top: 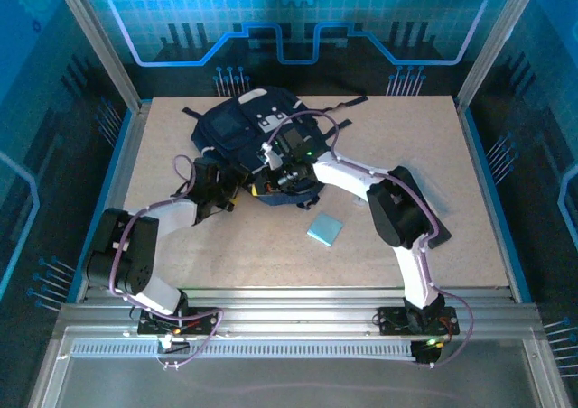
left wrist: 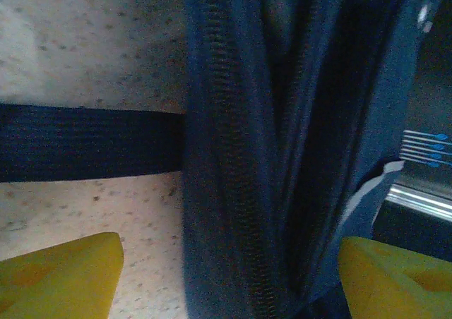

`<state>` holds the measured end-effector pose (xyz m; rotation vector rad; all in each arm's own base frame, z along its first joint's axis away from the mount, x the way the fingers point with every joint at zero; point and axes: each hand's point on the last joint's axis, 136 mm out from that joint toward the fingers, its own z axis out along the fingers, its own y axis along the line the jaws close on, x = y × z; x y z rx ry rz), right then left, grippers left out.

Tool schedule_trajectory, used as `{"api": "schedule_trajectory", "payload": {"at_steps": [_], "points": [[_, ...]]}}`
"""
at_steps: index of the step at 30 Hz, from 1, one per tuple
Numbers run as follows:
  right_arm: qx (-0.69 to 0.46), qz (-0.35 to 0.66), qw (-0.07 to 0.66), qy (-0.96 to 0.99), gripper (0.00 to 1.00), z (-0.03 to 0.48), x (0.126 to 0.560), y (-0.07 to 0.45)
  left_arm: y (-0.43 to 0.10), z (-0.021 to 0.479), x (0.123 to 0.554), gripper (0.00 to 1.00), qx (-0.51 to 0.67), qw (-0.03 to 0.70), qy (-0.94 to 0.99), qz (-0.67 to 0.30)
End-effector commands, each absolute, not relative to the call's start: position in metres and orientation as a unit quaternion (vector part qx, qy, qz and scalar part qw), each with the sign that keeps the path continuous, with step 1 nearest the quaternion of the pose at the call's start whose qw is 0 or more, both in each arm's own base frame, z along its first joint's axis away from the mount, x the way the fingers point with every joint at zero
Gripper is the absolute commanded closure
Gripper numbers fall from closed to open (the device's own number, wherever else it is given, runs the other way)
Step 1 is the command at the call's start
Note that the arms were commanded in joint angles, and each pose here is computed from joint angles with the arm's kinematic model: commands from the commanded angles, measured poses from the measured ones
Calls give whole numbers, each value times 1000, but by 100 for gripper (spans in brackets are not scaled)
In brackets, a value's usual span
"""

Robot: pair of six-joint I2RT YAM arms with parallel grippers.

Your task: Pack the student bag

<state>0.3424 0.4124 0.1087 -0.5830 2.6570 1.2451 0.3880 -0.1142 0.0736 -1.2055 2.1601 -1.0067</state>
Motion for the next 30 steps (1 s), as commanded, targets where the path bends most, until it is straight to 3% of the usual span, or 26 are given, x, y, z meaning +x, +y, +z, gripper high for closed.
{"api": "schedule_trajectory", "payload": {"at_steps": [1,5,8,16,30], "points": [[-209,465,73,857,100,143,326,425,-119,88,412,33,-441,273,762,-387],[-205,457,56,864,100,136,311,415,-121,82,420,74,-437,280,760,-392],[-203,414,36,887,100,115,303,389,-121,81,420,99,-425,281,768,-387],[-160,316,16,935,100,80,310,295,-125,88,395,100,-350,267,826,-352],[-106,157,97,977,100,78,383,164,-109,99,367,100,-253,226,889,-308]]}}
